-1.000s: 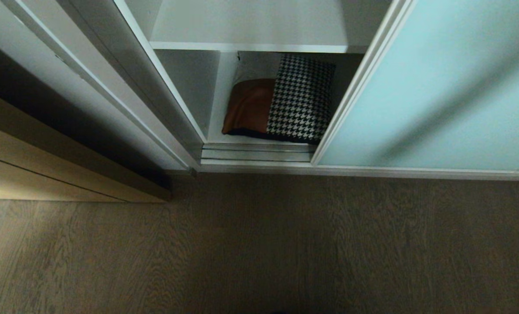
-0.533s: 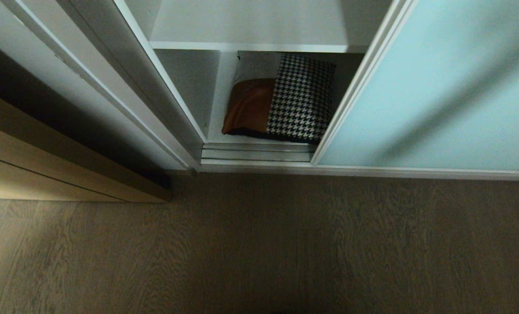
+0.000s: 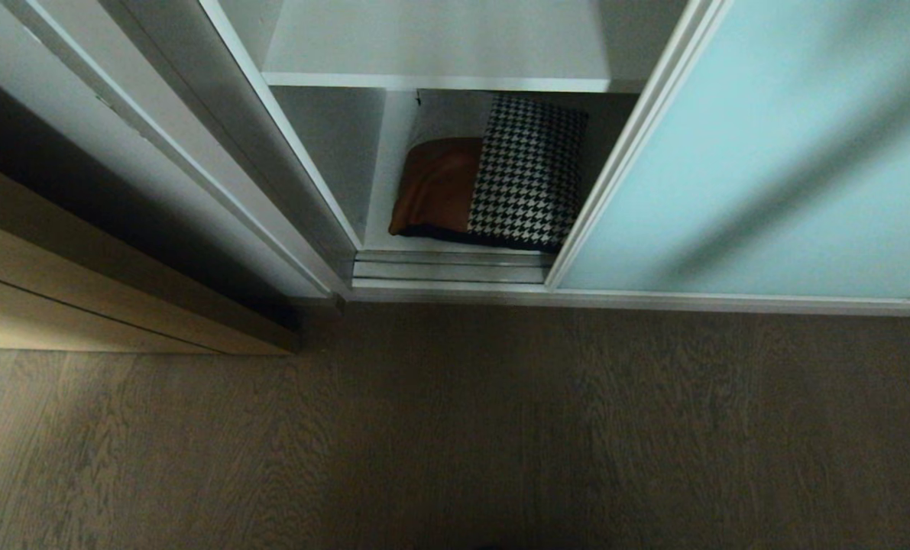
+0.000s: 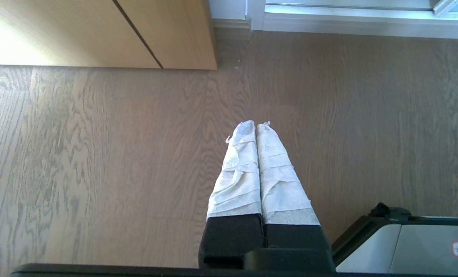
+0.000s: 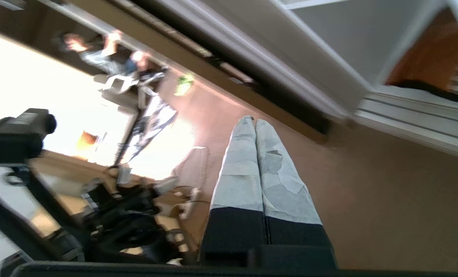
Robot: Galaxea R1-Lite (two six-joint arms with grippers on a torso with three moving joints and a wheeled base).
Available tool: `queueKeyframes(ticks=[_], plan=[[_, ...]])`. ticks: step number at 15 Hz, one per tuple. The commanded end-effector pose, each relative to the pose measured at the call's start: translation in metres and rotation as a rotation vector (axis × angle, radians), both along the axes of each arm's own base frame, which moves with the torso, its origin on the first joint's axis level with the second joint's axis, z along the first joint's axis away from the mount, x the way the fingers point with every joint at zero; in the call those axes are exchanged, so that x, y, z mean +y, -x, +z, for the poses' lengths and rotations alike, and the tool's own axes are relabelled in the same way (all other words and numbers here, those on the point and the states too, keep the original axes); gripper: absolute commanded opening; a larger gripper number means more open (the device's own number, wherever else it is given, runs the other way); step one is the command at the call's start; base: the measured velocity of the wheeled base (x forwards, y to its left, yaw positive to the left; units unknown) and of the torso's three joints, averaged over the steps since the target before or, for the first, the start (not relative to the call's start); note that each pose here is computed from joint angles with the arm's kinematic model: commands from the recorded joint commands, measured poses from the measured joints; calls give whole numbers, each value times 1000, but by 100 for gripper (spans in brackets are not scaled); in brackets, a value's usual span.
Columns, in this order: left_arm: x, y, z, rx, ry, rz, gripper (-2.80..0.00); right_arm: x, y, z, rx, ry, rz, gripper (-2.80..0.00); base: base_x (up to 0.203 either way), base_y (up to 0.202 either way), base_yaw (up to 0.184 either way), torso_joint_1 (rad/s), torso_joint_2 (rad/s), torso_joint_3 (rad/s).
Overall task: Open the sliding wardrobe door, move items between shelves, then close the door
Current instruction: Open the door
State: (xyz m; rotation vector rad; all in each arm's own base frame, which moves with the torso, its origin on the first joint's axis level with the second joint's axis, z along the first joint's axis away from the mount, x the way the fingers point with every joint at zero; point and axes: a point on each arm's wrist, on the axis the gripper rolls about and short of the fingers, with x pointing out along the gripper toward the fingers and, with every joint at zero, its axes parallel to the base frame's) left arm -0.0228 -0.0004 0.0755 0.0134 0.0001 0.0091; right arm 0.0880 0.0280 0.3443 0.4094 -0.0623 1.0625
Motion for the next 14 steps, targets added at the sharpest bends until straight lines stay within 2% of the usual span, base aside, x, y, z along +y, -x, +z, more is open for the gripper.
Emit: queueKeyframes(ticks=[1, 4, 7, 11, 14], plan=[[0, 0, 0, 3, 0, 0, -280, 7, -11, 4, 15, -3, 41, -280, 0, 0, 0, 0, 0, 0], [0, 0, 0, 3, 0, 0, -280, 12, -37, 1, 59, -2, 22, -280, 0, 0, 0, 0, 0, 0], [0, 0, 0, 3, 0, 0, -280, 21, -43, 7, 58, -4, 66, -280, 0, 0, 0, 0, 0, 0], [0, 0, 0, 3, 0, 0, -280, 43, -69, 18, 27, -12, 23, -280, 0, 0, 0, 0, 0, 0], [0, 0, 0, 3, 0, 0, -280, 61, -78, 15, 19, -4, -15, -280, 0, 0, 0, 0, 0, 0]])
